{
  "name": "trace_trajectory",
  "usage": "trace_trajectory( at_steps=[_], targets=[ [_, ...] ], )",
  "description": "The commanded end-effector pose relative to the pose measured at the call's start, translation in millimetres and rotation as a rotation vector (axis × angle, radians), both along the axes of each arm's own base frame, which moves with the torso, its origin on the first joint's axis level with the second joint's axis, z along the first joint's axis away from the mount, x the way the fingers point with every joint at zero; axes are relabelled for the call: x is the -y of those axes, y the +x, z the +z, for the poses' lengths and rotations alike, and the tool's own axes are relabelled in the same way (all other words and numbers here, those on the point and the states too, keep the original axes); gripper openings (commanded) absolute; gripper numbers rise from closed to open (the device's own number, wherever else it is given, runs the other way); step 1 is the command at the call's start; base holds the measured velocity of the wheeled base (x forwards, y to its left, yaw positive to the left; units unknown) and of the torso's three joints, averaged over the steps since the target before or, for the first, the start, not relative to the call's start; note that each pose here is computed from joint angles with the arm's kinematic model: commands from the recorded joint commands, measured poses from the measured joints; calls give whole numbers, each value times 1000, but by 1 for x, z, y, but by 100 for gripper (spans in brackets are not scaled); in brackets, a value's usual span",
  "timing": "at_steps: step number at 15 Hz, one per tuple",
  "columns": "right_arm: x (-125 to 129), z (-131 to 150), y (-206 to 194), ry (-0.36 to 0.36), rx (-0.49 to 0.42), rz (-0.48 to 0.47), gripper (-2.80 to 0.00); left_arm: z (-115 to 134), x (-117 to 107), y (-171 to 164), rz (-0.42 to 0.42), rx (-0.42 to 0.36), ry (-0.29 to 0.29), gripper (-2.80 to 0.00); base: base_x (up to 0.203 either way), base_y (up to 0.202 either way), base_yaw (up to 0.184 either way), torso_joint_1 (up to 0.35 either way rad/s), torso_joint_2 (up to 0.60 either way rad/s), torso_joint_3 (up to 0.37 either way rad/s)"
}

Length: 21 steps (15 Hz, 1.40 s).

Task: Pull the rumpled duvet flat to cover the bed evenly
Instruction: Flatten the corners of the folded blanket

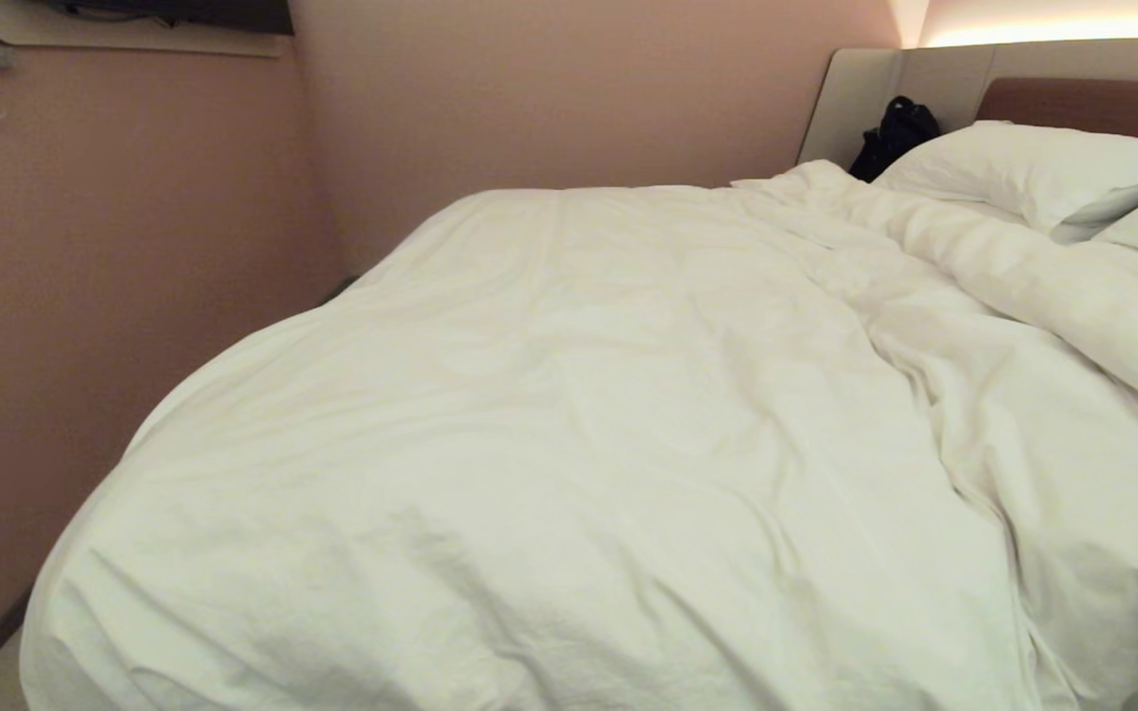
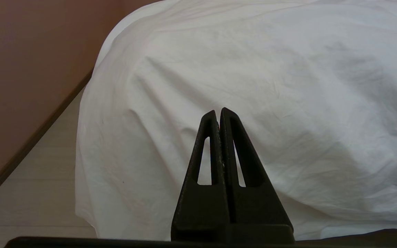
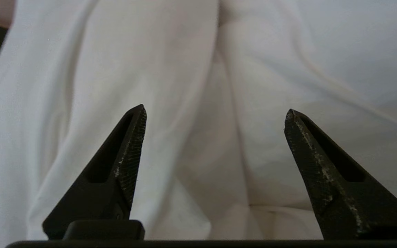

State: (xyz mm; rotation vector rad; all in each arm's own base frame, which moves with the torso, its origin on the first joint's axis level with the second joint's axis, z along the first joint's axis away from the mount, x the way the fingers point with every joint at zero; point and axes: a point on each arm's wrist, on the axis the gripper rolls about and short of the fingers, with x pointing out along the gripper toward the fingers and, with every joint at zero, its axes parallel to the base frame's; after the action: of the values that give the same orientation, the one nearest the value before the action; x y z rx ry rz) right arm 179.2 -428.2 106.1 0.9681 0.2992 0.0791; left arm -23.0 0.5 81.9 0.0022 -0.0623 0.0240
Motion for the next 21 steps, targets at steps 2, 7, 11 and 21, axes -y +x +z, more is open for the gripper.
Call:
trace_trajectory(
  at_steps=[2, 7, 11, 21],
  targets=[
    [-5, 3, 5, 43, 103, 85, 0, 0, 0, 0, 1, 1, 0, -280, 0, 0, 0, 0, 0, 0],
    [-12, -2, 22, 53, 91, 120, 0, 0, 0, 0, 1, 1, 0, -280, 0, 0, 0, 0, 0, 0],
    [-16, -14, 32, 6, 18, 105, 0, 0, 0, 0, 1, 1, 0, -280, 0, 0, 0, 0, 0, 0],
    [-39, -28, 39, -17, -14, 195, 0, 0, 0, 0, 1, 1, 0, -280, 0, 0, 0, 0, 0, 0]
  ],
)
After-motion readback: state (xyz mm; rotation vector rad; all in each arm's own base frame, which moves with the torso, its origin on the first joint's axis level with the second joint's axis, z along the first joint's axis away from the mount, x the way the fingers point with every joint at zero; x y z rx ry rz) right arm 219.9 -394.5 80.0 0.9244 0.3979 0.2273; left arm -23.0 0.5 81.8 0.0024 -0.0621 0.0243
